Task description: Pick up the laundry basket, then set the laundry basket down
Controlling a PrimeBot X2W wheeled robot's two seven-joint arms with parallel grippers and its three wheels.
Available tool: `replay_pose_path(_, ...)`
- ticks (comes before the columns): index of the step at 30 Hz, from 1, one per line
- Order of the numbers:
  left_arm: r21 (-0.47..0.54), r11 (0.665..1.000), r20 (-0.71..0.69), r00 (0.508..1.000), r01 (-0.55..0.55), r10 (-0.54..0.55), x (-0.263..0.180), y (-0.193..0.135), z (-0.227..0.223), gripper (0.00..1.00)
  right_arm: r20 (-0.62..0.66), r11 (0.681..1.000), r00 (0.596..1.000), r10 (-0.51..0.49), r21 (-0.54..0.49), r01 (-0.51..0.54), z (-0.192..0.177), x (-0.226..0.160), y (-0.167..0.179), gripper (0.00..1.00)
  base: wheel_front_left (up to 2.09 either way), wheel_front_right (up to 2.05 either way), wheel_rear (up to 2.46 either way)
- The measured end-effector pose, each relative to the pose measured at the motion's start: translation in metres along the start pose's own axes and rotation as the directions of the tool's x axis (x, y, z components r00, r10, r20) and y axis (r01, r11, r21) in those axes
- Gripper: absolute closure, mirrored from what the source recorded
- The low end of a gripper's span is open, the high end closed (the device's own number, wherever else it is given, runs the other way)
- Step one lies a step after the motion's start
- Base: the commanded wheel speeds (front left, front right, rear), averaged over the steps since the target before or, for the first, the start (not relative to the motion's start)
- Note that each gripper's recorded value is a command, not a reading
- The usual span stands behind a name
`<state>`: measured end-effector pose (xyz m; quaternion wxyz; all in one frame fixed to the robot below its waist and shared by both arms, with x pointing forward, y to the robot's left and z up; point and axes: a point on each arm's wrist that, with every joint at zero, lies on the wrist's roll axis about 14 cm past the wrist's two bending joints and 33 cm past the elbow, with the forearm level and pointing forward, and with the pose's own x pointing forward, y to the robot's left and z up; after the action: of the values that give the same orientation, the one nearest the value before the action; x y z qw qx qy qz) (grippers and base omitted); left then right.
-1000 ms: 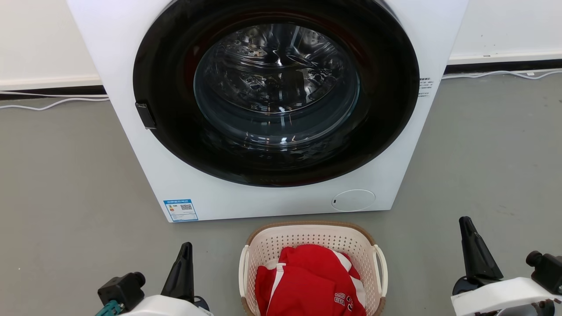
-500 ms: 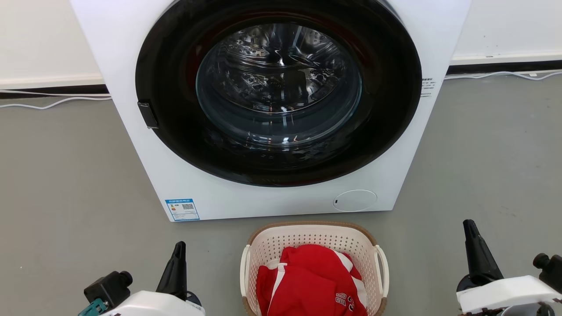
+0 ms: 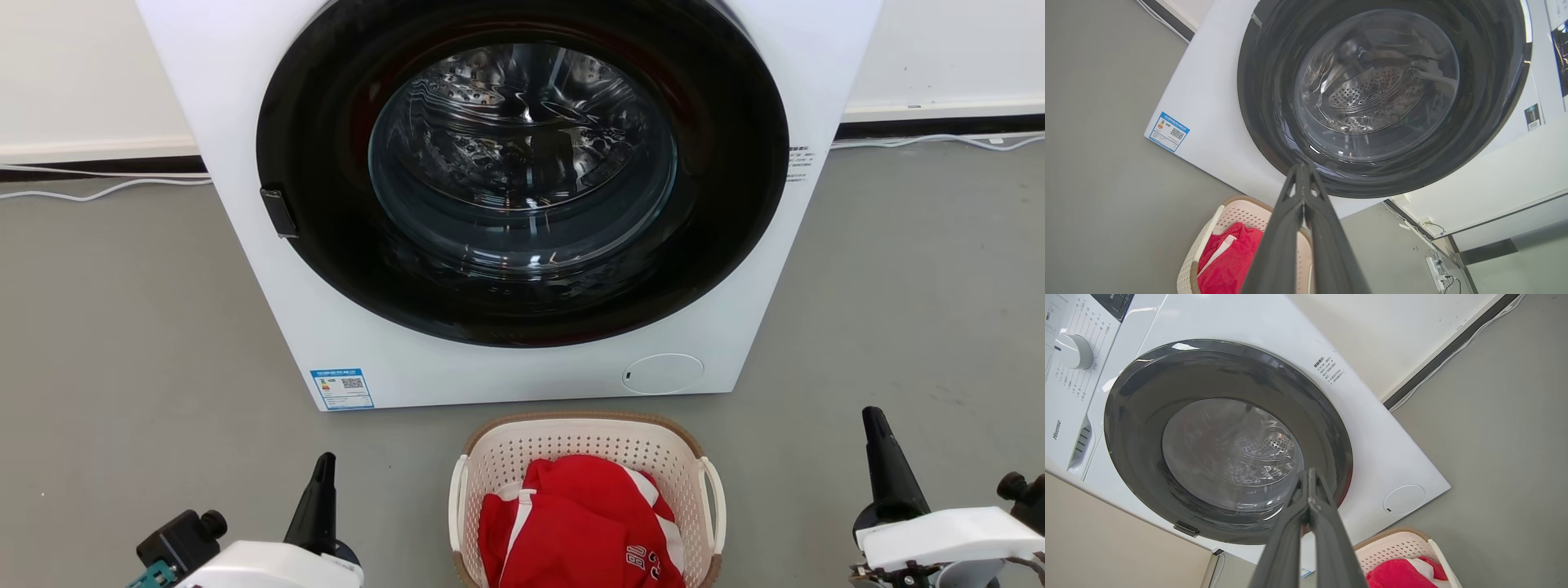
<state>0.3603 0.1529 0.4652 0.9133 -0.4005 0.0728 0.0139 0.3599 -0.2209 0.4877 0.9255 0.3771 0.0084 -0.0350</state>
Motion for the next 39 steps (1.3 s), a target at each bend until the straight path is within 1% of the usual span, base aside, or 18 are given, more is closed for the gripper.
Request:
replay_pose_path(9, -0.096, 0.995, -0.002, 1.0, 0.004, -0.004, 0.004, 0.0, 0.005, 1.0, -0.012, 0.995, 1.0, -0.016, 0.094, 0.017, -0.002, 0.001, -0.003, 1.0, 0.0, 0.0, 0.0)
replay_pose_path(16, -0.168, 0.986, -0.009, 1.0, -0.016, 0.015, 0.003, 0.006, 0.006, 1.0, -0.025, 0.985, 0.999, -0.025, 0.173, 0.029, -0.006, 0.001, -0.003, 1.0, 0.0, 0.0, 0.0)
replay_pose_path(28, -0.291, 0.957, -0.012, 1.0, -0.015, 0.012, 0.005, 0.009, 0.01, 1.0, -0.025, 0.952, 0.999, -0.032, 0.303, 0.038, -0.006, 0.006, -0.003, 1.0, 0.0, 0.0, 0.0)
replay_pose_path(39, -0.401, 0.916, -0.01, 1.0, -0.006, 0.003, 0.007, 0.01, 0.015, 1.0, -0.041, 0.907, 0.999, -0.035, 0.418, 0.049, -0.011, 0.006, -0.002, 1.0, 0.0, 0.0, 0.0)
